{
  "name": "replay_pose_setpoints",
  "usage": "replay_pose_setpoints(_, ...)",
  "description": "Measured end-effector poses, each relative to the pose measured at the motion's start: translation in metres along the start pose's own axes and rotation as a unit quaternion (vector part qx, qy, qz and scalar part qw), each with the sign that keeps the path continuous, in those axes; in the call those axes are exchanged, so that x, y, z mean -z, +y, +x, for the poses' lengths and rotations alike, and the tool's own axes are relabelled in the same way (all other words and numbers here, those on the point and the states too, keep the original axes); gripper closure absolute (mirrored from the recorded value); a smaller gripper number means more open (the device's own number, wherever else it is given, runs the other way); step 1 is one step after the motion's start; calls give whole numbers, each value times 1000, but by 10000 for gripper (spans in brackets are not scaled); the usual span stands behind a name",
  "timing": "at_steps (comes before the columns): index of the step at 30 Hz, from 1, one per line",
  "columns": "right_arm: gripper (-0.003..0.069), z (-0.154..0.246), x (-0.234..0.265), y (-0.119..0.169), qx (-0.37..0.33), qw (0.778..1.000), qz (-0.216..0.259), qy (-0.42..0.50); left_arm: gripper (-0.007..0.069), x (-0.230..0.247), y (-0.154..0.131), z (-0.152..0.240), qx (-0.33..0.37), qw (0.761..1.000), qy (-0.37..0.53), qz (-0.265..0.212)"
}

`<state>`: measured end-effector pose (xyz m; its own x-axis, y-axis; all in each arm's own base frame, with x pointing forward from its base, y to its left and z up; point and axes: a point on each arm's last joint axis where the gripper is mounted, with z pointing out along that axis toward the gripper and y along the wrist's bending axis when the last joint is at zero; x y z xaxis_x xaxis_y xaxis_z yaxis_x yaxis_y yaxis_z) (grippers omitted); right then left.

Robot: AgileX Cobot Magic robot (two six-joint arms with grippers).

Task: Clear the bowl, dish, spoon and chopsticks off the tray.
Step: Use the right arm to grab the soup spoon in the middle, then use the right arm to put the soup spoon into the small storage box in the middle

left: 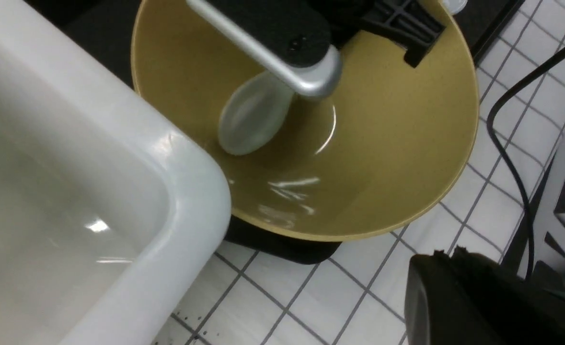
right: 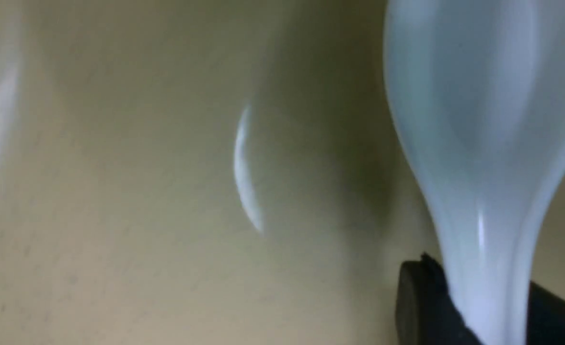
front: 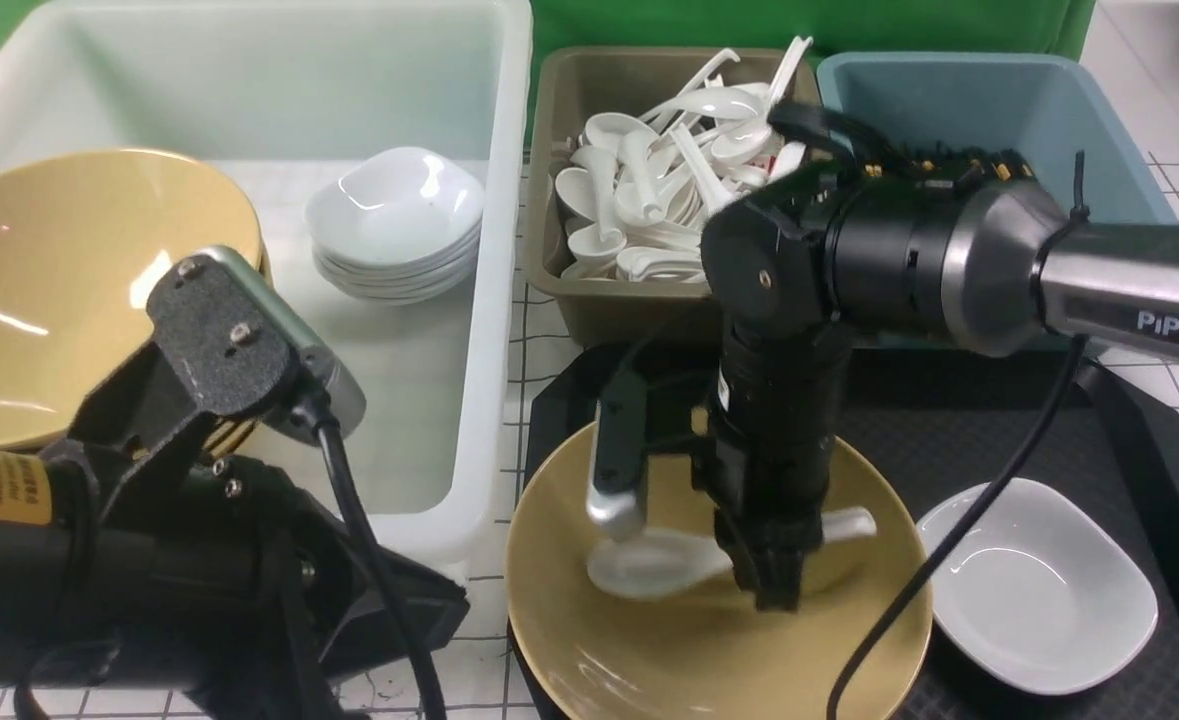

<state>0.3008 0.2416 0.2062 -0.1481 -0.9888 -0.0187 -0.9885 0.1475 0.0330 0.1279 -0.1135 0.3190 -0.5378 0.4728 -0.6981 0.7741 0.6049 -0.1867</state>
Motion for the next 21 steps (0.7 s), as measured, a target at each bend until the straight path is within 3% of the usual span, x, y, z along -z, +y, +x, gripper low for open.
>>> replay_pose_setpoints(7,503,-1,57,-12,-50,994,83,-45,631,3,8,-18,45,997,-41,-37)
replay_pose_setpoints(14,503,24,112,-54,-168,966,158,-117,631,-6,36,-61,13,992,-13,-124)
replay_pose_setpoints(15,503,34,121,-68,-206,950,183,-144,631,-13,46,-74,6,989,-1,-148)
replay_pose_setpoints(16,503,34,122,-69,-208,949,185,-148,631,-15,47,-74,4,989,3,-149)
replay_pose_setpoints(19,503,45,129,-95,-275,912,225,-206,631,-34,63,-96,7,986,15,-167)
replay_pose_setpoints(20,503,46,128,-97,-280,909,227,-210,631,-37,64,-98,8,986,16,-167)
replay_pose_setpoints(21,503,49,125,-110,-311,888,241,-238,631,-45,68,-102,13,986,20,-165)
